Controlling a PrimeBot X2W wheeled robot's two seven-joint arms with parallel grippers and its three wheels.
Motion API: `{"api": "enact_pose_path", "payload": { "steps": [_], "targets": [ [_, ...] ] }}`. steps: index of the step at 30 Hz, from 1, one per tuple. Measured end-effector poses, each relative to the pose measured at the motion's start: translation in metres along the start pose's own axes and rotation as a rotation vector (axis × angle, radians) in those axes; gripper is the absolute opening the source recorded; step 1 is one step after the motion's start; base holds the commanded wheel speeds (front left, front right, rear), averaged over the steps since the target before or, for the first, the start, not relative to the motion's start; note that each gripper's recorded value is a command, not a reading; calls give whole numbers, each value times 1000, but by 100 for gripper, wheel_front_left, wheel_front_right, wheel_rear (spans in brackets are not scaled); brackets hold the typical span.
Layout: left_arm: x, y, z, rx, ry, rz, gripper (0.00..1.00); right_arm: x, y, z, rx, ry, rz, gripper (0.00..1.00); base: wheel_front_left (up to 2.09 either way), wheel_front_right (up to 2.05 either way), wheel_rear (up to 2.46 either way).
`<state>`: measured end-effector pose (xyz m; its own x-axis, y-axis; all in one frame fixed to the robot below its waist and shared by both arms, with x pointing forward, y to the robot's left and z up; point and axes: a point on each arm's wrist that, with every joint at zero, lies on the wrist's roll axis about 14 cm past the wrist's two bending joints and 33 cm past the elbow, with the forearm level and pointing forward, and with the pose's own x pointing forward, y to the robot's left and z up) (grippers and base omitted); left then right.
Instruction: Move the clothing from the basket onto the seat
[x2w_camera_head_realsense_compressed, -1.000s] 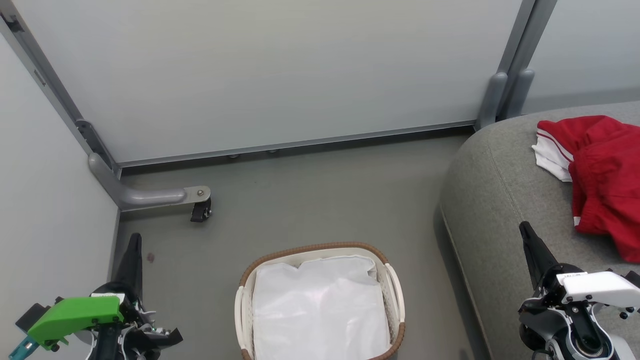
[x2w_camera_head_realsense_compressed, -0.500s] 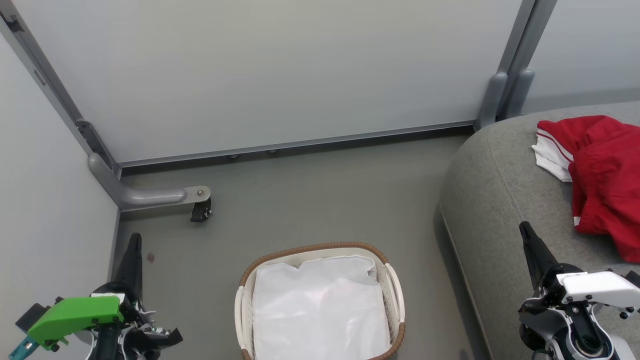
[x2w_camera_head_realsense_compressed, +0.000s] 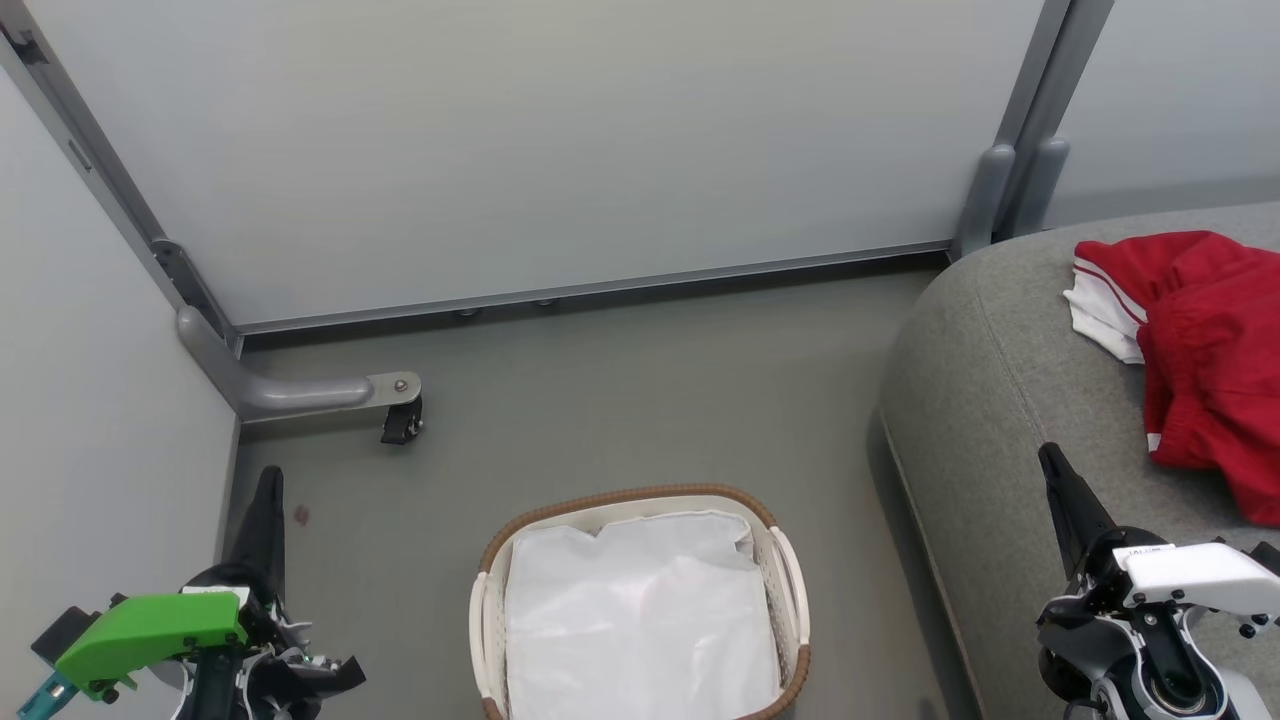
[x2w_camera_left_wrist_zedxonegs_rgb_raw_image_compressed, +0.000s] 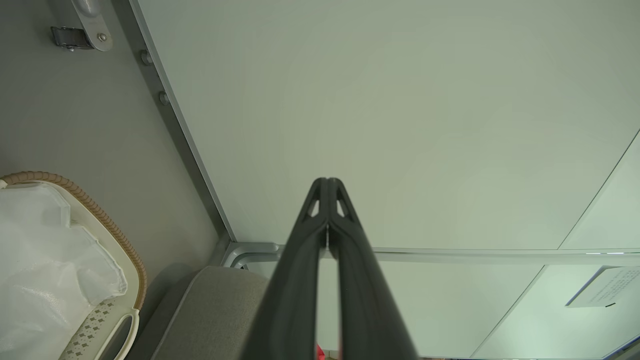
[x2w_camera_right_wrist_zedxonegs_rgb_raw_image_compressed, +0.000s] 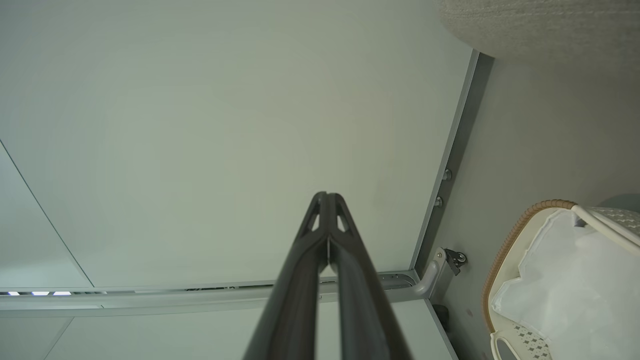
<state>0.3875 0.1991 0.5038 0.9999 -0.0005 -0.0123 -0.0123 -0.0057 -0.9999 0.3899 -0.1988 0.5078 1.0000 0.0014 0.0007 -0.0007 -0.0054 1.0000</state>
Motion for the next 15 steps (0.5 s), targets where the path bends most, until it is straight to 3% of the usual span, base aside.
{"api": "enact_pose_path", "payload": {
  "steps": [15],
  "targets": [
    [0,0,0,0,0,0,0,0,0,0,0,0,0,0,0,0,0]
  ]
}}
